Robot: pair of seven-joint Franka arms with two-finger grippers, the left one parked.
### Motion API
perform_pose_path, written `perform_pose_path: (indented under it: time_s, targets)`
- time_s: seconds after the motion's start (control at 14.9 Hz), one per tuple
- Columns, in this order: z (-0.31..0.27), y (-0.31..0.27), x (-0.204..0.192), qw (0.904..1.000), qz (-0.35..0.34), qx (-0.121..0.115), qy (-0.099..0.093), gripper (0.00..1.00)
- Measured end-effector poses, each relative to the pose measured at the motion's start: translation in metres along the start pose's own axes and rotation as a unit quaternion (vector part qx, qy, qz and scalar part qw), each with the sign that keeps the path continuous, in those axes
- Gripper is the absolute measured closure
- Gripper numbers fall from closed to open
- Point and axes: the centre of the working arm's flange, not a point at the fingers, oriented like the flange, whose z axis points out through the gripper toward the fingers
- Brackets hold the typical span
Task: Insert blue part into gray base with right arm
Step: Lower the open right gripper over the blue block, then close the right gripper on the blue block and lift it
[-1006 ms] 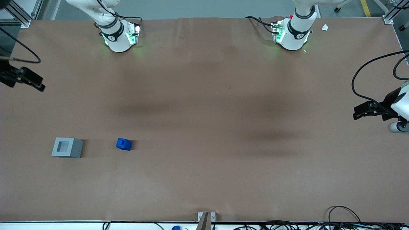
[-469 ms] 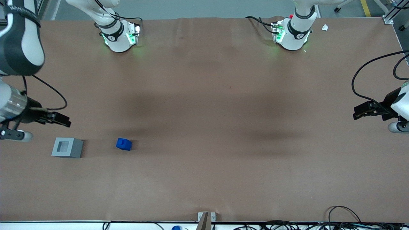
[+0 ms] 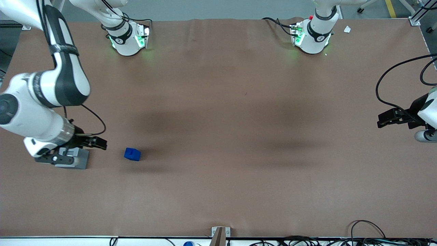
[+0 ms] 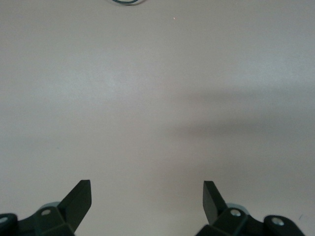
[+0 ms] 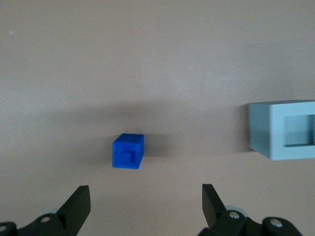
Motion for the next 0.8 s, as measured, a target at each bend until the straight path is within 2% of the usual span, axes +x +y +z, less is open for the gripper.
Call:
perform_pose_path:
  time_s: [0.6,0.8]
  targets:
    - [0.06,-0.02,0.007,0.9999,0.014,0.002,-0.007,0.0]
    - [0.076,-0.042,0.003,0.9997,0.023,0.001,-0.012,0.0]
